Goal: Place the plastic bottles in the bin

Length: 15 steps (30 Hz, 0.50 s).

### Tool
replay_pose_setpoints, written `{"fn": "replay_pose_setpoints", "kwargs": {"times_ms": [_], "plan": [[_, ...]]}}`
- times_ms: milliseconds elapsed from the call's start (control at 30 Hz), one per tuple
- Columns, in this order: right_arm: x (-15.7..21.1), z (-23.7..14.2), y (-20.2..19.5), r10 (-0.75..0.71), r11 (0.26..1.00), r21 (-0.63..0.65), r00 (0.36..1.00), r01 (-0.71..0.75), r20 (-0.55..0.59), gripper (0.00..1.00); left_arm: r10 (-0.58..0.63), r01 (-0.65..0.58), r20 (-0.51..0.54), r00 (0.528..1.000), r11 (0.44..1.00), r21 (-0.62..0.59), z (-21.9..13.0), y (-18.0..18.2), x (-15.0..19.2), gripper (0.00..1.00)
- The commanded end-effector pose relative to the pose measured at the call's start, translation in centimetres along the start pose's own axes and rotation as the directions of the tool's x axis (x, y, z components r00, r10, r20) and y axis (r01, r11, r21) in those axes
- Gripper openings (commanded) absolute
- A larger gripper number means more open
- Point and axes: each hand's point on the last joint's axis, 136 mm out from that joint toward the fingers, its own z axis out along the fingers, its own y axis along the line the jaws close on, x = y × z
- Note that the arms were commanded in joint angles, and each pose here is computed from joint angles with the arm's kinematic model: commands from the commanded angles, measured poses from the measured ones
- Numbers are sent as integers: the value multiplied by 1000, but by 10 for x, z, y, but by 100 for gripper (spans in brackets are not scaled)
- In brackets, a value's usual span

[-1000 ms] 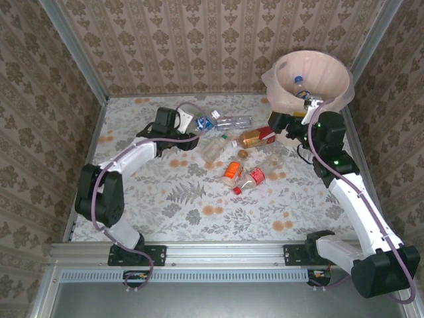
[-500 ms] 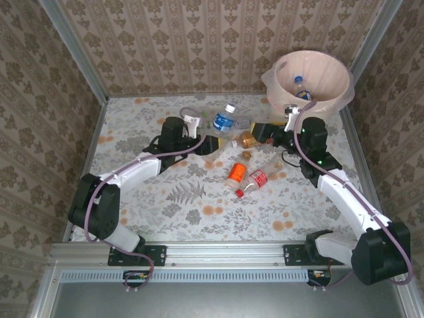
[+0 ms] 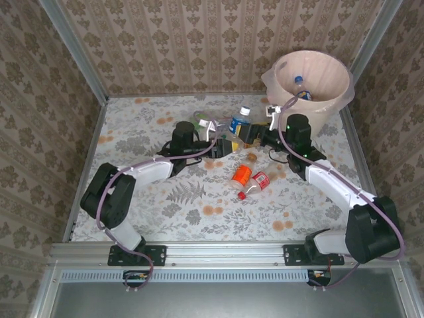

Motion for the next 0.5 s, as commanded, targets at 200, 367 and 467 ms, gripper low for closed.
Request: {"fn": "replay_pose_setpoints", "kwargs": {"times_ms": [200,367,467], "plan": [[-16,27,-3,-12,1000,-7,1000,12,-7,88,60,-60,4,998,991,119,10,-34,-13,46],[-15,24,-4,-28,1000,6,1000,28,-1,69,57,-59,24,998,994,94,9,-32,-16,47],[-16,20,-2,-57,998,11,998,57,3,66,54,-56,28,998,995,87,8,-31,-17,47]]}}
